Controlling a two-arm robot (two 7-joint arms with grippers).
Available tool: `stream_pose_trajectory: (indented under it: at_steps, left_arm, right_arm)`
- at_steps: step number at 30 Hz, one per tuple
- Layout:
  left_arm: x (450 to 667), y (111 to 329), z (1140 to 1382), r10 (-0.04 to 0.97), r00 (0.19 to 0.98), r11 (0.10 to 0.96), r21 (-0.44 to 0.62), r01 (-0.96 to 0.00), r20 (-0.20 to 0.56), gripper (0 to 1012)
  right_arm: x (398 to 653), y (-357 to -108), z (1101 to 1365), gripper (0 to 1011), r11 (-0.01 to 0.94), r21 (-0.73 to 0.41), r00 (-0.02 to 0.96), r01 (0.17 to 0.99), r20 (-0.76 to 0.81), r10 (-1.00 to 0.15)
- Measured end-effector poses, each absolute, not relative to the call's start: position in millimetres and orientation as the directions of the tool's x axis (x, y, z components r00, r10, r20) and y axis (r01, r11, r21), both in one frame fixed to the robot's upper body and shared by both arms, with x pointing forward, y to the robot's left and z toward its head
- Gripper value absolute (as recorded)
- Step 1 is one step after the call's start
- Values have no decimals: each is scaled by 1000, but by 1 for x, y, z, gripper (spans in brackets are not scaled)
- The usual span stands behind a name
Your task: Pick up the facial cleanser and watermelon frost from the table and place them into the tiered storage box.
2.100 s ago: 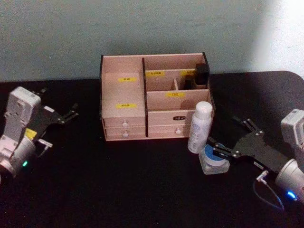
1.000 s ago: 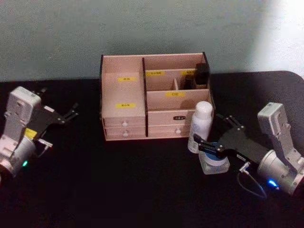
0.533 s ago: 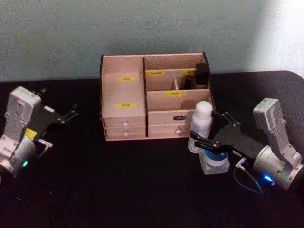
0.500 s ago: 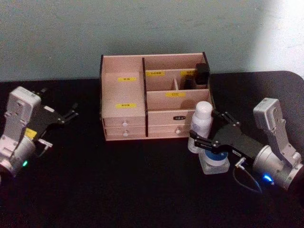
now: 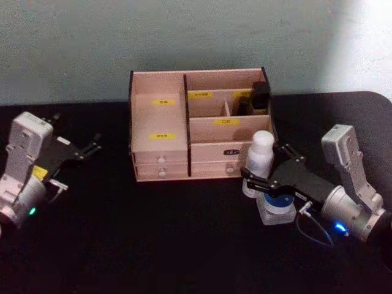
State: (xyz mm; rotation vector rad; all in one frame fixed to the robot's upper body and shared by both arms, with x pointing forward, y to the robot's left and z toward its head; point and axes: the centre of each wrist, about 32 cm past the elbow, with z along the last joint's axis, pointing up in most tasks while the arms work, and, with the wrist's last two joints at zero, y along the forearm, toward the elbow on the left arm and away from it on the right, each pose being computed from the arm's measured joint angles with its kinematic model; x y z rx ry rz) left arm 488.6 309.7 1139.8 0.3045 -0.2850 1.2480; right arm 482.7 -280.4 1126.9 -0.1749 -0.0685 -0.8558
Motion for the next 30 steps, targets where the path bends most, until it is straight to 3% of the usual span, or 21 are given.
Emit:
stream_pose_trajectory:
  at_steps: [30]
  left_arm:
    - [489, 310, 1140, 880, 292, 287, 70, -955, 374, 1001]
  right_arm:
    - [492, -280, 1123, 1002, 638, -135, 651, 759, 110, -751]
